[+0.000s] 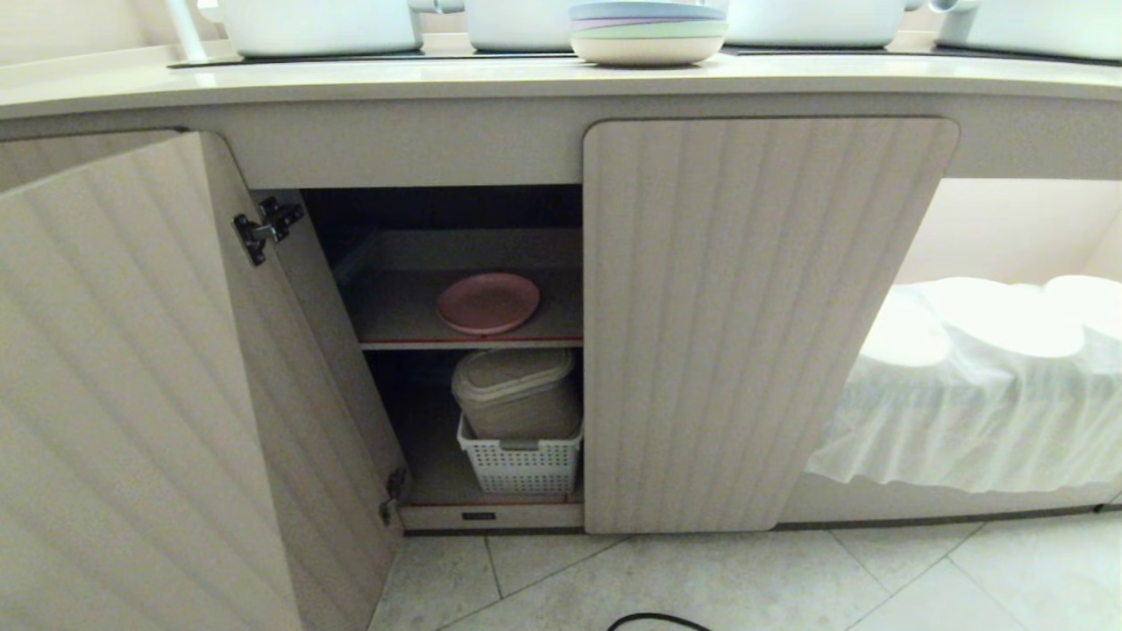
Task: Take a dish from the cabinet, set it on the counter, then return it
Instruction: Take the plate from the cabinet
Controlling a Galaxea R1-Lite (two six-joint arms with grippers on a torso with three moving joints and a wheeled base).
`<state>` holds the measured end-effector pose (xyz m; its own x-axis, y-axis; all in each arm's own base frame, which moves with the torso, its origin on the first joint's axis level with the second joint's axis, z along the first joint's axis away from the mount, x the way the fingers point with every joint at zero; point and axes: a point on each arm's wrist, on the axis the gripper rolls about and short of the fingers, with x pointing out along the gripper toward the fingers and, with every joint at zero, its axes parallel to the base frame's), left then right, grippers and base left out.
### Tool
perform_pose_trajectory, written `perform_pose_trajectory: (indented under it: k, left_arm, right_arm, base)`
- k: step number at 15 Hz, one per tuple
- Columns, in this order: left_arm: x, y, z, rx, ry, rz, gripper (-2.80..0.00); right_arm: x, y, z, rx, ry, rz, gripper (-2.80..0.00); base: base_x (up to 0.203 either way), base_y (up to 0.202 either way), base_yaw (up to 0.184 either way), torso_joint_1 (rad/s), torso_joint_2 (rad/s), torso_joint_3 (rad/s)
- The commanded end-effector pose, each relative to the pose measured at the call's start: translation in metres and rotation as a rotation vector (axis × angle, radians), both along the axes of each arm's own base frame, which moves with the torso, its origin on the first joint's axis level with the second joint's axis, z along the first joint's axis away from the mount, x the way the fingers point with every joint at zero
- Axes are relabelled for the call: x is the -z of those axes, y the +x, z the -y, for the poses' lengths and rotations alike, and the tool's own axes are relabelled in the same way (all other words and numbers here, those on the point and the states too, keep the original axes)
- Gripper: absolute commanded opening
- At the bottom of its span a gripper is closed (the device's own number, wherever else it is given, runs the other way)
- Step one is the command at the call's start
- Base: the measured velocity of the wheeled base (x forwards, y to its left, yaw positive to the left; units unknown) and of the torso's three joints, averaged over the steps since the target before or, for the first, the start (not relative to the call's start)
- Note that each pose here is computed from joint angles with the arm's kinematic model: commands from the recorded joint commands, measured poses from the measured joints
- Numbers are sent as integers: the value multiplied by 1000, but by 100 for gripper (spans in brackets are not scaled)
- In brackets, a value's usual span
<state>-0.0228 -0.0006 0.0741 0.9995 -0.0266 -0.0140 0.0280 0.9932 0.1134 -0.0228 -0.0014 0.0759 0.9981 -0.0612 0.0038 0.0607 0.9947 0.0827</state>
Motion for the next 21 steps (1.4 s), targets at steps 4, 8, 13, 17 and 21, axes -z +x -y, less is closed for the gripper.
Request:
perform_pose_trajectory:
  k: [4, 8, 13, 17, 21]
  left_arm:
    - [0, 0, 0, 1, -1, 0, -280]
    - [0, 0, 0, 1, -1, 0, -280]
    - [0, 0, 0, 1, -1, 0, -280]
    - [0, 0, 0, 1, -1, 0, -280]
    - [0, 0, 0, -1, -1, 0, -280]
  right_arm:
    - [0, 0, 0, 0, 0, 1, -280]
    - [0, 0, 0, 0, 0, 0, -280]
    - [0, 0, 0, 0, 0, 1, -280]
    - [0, 0, 0, 0, 0, 1, -280]
    - [0, 0, 0, 0, 0, 0, -280]
  base:
    - [0, 0, 0, 0, 0, 0]
    - [78, 0, 1, 1, 1, 1]
    - [197, 0, 1, 2, 2, 2]
    - [194, 0, 2, 1, 3, 1]
    - [195, 0, 1, 2, 1, 3]
